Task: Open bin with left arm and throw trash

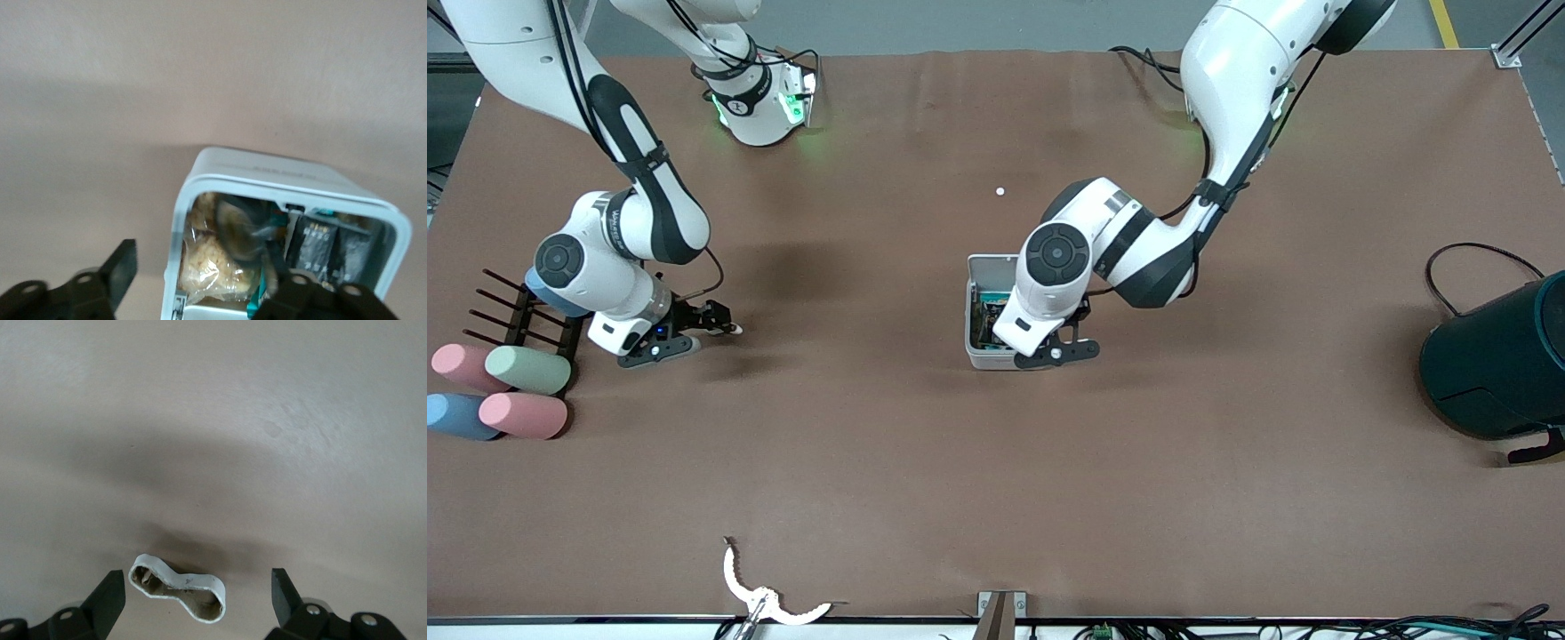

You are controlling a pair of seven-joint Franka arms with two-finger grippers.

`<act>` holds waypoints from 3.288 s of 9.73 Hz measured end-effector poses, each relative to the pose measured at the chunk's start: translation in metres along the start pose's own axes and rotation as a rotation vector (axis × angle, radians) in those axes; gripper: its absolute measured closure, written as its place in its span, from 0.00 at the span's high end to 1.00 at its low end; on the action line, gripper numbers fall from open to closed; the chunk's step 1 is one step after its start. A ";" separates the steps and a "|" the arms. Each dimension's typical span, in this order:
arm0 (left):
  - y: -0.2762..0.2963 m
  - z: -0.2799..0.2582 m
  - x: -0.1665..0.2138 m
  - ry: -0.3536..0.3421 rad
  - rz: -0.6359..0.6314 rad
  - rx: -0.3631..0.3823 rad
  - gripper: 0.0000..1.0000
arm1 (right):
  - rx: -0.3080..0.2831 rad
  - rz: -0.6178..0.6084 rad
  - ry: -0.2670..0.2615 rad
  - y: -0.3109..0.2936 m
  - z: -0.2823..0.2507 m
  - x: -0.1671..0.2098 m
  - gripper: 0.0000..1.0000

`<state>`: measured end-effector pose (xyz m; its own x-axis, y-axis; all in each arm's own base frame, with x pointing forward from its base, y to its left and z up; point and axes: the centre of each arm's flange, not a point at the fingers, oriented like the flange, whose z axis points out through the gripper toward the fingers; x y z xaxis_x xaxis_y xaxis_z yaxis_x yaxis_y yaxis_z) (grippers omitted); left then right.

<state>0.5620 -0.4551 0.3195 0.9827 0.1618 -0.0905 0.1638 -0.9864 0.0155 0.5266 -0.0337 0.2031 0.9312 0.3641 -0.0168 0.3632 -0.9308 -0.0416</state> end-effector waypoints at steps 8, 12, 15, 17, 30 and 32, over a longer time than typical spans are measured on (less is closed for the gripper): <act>-0.237 -0.232 0.081 0.071 0.106 0.037 1.00 | 0.029 -0.126 -0.052 -0.016 0.026 -0.018 0.86; -0.340 -0.322 0.047 0.064 0.146 0.074 1.00 | 0.038 -0.120 -0.069 -0.015 0.030 -0.023 0.41; -0.381 -0.327 0.031 0.054 0.216 0.099 1.00 | 0.056 0.042 -0.043 -0.017 0.026 -0.017 0.11; -0.413 -0.332 0.036 0.064 0.225 0.101 1.00 | 0.137 0.238 0.051 -0.054 -0.006 0.032 0.07; -0.423 -0.335 0.033 0.063 0.195 0.051 1.00 | 0.237 0.817 -0.032 -0.435 -0.125 0.203 0.06; -0.435 -0.335 0.036 0.062 0.172 0.051 1.00 | 0.224 0.819 -0.046 -0.453 -0.120 0.196 0.06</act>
<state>0.5547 -0.0097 0.6432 0.9995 -0.0096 -0.0296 -0.0103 -0.9996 -0.0248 0.5485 0.4554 0.3389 0.8935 -0.4163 -0.1682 -0.4441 -0.8745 -0.1949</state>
